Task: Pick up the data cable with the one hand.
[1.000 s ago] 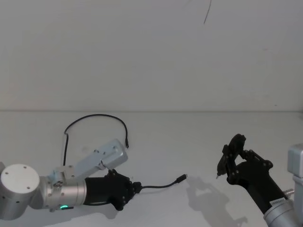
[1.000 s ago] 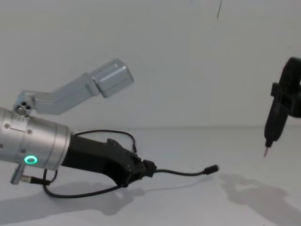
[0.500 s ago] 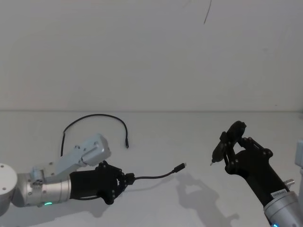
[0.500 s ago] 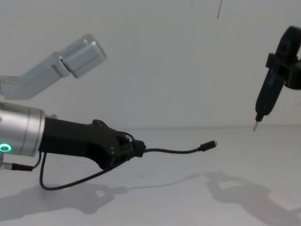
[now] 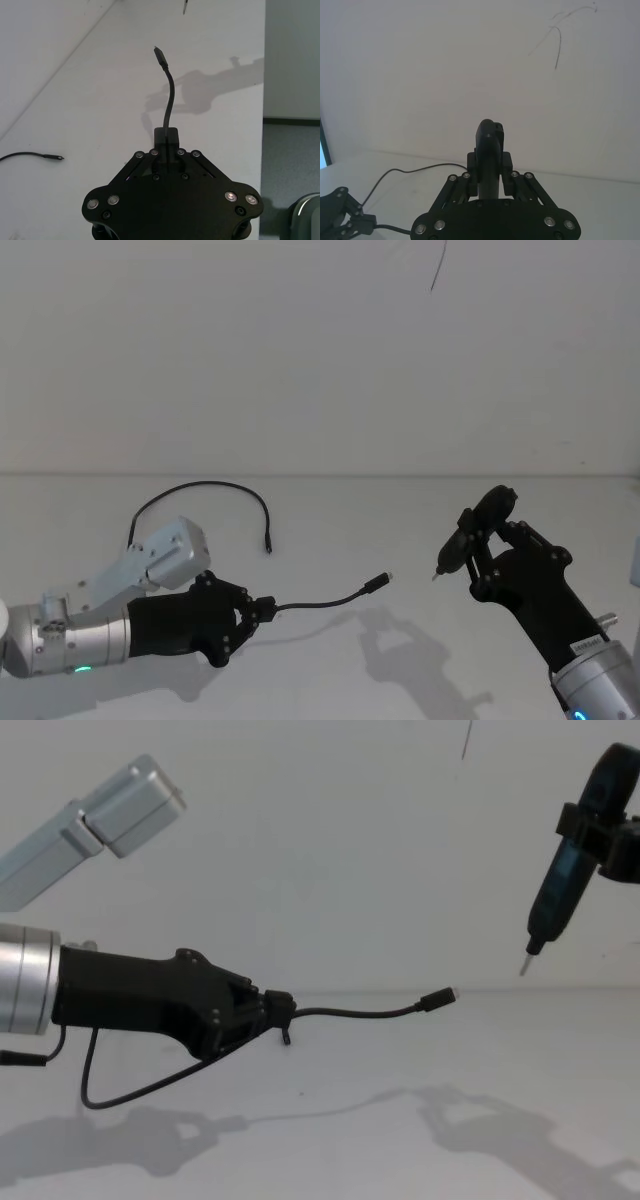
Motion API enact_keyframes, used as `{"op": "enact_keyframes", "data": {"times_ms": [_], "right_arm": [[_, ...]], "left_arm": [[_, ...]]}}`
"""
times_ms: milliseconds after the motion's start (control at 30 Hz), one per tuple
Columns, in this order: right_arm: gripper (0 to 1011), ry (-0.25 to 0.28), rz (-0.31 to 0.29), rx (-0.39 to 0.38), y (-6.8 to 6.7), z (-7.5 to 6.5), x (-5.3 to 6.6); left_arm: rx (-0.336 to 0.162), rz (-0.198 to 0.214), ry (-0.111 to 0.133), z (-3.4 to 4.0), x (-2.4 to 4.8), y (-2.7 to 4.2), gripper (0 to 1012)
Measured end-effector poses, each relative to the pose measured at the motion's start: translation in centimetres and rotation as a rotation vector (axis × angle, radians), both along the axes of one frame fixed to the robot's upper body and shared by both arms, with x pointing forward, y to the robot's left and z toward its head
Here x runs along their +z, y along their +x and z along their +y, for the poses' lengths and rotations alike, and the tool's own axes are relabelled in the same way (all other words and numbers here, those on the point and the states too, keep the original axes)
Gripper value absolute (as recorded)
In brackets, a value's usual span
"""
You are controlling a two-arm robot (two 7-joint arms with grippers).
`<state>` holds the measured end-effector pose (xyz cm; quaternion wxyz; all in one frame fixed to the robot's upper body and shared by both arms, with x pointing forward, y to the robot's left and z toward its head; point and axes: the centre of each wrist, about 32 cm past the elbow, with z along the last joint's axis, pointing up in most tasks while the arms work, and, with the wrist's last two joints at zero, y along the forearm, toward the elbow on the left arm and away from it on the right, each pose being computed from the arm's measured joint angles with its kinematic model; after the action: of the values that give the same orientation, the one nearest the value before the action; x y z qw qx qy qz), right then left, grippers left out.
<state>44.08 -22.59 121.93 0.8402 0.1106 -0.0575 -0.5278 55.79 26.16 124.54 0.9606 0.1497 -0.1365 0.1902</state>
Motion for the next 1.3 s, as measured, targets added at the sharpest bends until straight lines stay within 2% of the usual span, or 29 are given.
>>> {"op": "enact_keyframes", "data": {"times_ms": [400,1033,1300], "right_arm": [[263,0.028,0.004,0.035,0.6,0.4,0.0],[263,0.059,0.027,0.090,3.1,0.9,-0.3],[263,0.064,0.034,0.098,3.6,0.9,-0.4]], "left_arm": [[-0.006,-0.014,-0.010,0.38,0.15,-0.20,28],[-0.009,-0.020,-0.015,0.54,0.23,-0.29,28],[-0.009,-0.021,-0.016,0.57,0.25,-0.30,28]]}}
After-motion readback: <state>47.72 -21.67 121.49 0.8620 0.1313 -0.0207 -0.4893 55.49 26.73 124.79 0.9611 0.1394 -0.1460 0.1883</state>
